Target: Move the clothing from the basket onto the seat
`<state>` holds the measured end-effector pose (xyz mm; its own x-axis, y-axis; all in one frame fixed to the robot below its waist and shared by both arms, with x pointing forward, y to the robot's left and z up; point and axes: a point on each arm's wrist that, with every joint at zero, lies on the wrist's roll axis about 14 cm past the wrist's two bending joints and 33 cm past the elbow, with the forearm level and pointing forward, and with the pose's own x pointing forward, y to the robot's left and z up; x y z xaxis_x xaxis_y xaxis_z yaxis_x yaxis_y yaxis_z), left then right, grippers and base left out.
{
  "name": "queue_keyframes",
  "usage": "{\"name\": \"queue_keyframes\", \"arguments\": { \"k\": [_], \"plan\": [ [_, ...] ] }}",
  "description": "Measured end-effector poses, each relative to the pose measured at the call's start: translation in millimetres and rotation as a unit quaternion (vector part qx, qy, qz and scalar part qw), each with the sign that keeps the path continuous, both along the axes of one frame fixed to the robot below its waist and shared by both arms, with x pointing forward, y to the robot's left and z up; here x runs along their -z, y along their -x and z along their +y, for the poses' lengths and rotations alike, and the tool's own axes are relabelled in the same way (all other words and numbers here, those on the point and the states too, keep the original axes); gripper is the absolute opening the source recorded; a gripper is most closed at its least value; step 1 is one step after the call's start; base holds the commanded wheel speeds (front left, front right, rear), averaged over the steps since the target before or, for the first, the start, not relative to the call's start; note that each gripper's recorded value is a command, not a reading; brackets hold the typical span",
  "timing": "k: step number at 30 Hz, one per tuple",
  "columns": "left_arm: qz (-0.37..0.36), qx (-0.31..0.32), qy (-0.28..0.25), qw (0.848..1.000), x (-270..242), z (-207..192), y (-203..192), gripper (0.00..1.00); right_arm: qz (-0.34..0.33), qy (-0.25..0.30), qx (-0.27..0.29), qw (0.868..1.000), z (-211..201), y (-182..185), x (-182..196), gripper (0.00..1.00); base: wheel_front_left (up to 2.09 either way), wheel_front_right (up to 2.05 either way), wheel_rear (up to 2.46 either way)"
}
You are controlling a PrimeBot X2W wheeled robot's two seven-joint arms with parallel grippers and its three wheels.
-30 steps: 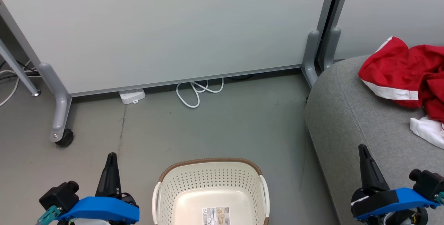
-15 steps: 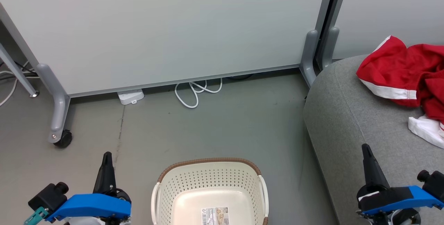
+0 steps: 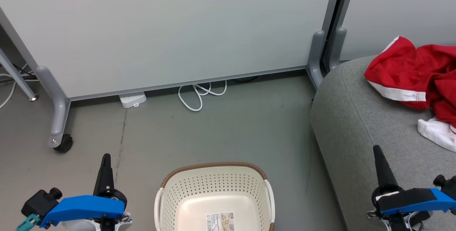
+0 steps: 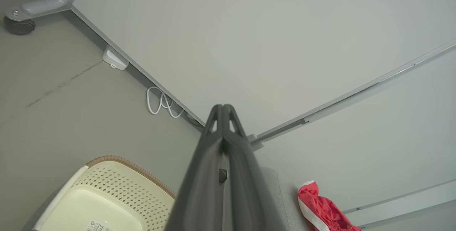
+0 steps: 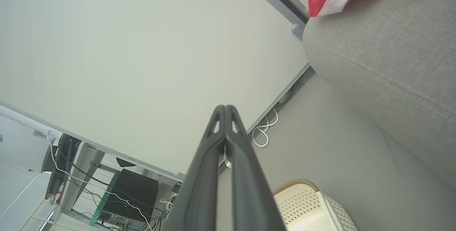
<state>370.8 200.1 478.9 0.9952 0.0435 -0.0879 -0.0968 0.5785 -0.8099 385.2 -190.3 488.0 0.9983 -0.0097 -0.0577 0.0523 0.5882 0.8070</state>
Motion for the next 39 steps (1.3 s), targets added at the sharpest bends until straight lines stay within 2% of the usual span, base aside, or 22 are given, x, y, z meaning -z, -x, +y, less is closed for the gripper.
{"name": "queue_keyframes", "arguments": {
  "k": [19,39],
  "plan": [
    [-0.009,-0.004,0.102,0.995,-6,1,-5,0.0,0.001,-0.102,0.006,0.995,-4,0,-2,0.0,0.0,0.0,0.0],
    [-0.019,-0.003,0.192,0.981,-12,1,-10,0.0,-0.006,-0.193,0.007,0.981,-6,-1,-7,0.0,0.0,0.0,0.0]
  ]
}}
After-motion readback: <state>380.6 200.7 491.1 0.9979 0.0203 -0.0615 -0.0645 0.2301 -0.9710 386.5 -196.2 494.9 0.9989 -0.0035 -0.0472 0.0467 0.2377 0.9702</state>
